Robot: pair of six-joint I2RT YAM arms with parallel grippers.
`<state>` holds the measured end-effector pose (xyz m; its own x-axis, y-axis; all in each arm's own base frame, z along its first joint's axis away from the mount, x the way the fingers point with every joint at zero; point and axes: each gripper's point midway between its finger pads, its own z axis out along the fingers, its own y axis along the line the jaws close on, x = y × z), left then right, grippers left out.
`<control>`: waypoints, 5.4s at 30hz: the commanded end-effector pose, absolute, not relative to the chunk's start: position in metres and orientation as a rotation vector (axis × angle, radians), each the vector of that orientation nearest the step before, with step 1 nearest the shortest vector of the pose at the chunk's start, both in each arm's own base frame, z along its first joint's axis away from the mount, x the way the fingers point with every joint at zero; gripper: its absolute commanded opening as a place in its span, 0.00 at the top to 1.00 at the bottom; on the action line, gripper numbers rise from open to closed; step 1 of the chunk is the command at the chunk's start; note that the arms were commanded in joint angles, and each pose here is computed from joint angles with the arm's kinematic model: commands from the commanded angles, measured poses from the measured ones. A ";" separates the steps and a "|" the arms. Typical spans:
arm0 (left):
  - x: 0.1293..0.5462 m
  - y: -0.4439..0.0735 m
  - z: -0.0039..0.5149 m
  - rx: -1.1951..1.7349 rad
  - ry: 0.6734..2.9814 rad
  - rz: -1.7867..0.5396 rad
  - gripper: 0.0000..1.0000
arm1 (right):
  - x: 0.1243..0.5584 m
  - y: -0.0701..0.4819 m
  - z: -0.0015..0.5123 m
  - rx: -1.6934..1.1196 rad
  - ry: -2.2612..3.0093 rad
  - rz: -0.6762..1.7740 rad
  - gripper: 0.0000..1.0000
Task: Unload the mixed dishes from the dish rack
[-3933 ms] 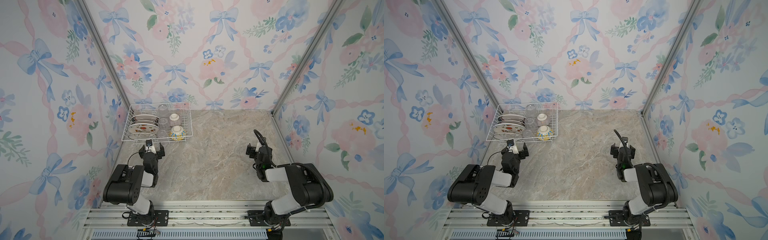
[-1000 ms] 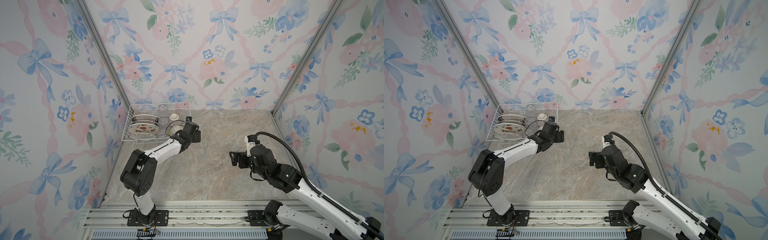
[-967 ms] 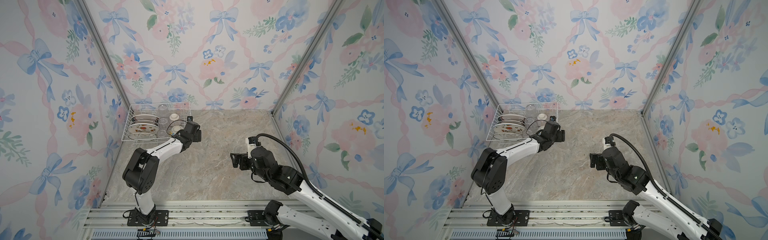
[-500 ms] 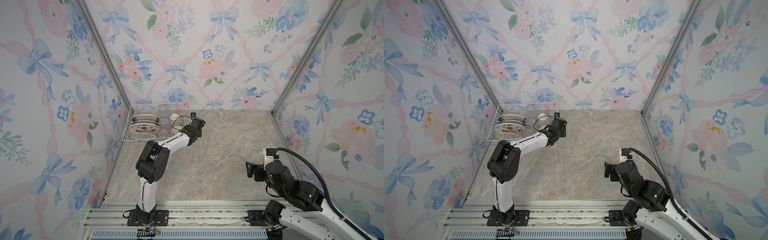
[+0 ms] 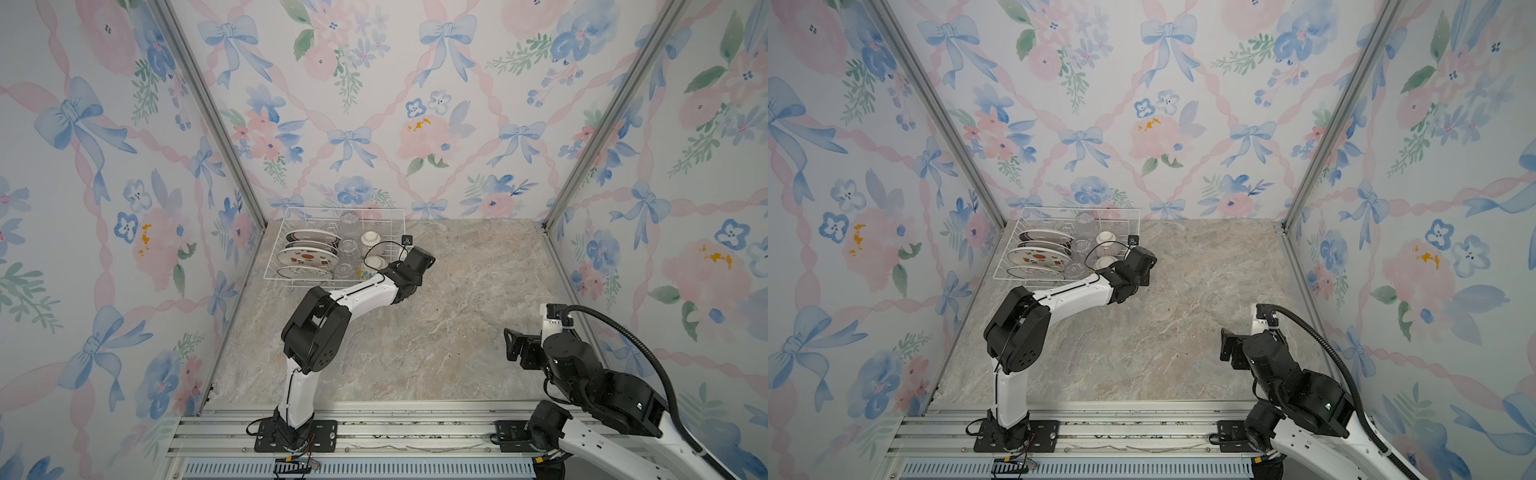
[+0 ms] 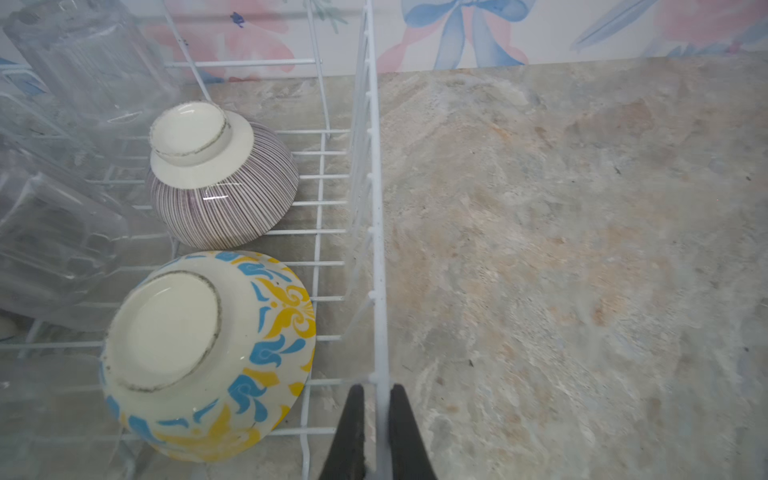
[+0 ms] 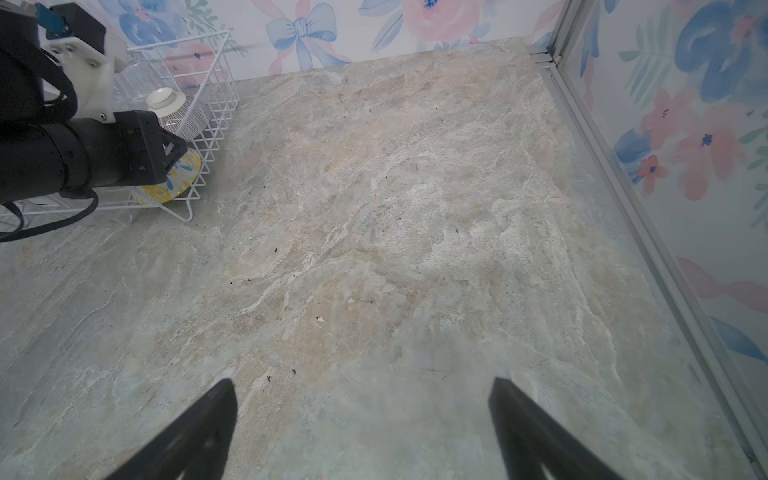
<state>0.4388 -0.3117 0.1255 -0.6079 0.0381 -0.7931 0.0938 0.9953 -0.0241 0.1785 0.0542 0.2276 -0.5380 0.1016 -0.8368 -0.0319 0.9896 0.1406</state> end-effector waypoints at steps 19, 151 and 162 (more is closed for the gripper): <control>0.338 -0.485 0.181 0.512 2.204 -0.668 0.49 | 0.167 0.032 0.240 0.152 2.080 0.190 0.03; 0.301 -0.093 0.118 -0.113 2.342 -0.274 0.75 | 0.325 0.090 0.136 0.239 2.539 0.112 0.72; 0.294 -0.081 0.145 -0.155 2.260 -0.259 0.02 | 0.305 0.092 0.184 0.169 2.430 0.131 0.38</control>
